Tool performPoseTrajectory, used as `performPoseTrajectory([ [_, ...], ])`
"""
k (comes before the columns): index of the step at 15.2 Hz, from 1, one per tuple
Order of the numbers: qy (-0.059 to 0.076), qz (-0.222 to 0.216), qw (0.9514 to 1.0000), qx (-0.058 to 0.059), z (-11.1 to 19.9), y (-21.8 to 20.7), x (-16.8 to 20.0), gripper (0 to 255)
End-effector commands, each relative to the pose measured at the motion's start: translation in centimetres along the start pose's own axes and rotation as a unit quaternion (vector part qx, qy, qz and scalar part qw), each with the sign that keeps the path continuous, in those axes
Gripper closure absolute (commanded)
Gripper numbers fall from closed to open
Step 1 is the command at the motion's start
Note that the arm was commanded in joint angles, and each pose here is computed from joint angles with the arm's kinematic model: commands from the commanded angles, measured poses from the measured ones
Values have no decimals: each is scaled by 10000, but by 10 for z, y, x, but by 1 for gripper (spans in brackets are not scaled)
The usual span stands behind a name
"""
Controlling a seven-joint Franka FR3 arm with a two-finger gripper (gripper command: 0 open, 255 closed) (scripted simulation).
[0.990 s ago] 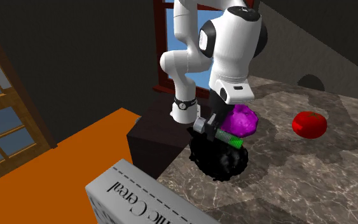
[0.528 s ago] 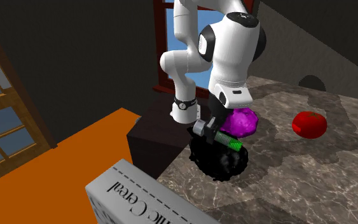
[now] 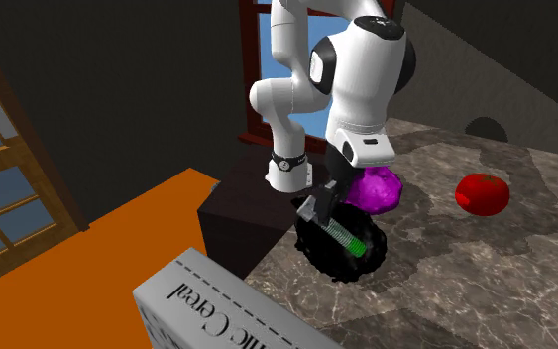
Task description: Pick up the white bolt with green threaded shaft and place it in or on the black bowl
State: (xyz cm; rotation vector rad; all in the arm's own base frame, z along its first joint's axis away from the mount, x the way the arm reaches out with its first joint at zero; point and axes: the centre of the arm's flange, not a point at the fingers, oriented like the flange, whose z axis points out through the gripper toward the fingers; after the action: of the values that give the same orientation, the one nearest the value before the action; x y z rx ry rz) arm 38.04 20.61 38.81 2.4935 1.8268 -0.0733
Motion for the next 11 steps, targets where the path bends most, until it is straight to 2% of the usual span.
performPoseTrajectory([
  [1, -1, 0, 10000, 0, -23, 0, -1, 0],
  [3, -1, 0, 10000, 0, -46, 0, -1, 0],
  [11, -1, 0, 10000, 0, -46, 0, -1, 0],
])
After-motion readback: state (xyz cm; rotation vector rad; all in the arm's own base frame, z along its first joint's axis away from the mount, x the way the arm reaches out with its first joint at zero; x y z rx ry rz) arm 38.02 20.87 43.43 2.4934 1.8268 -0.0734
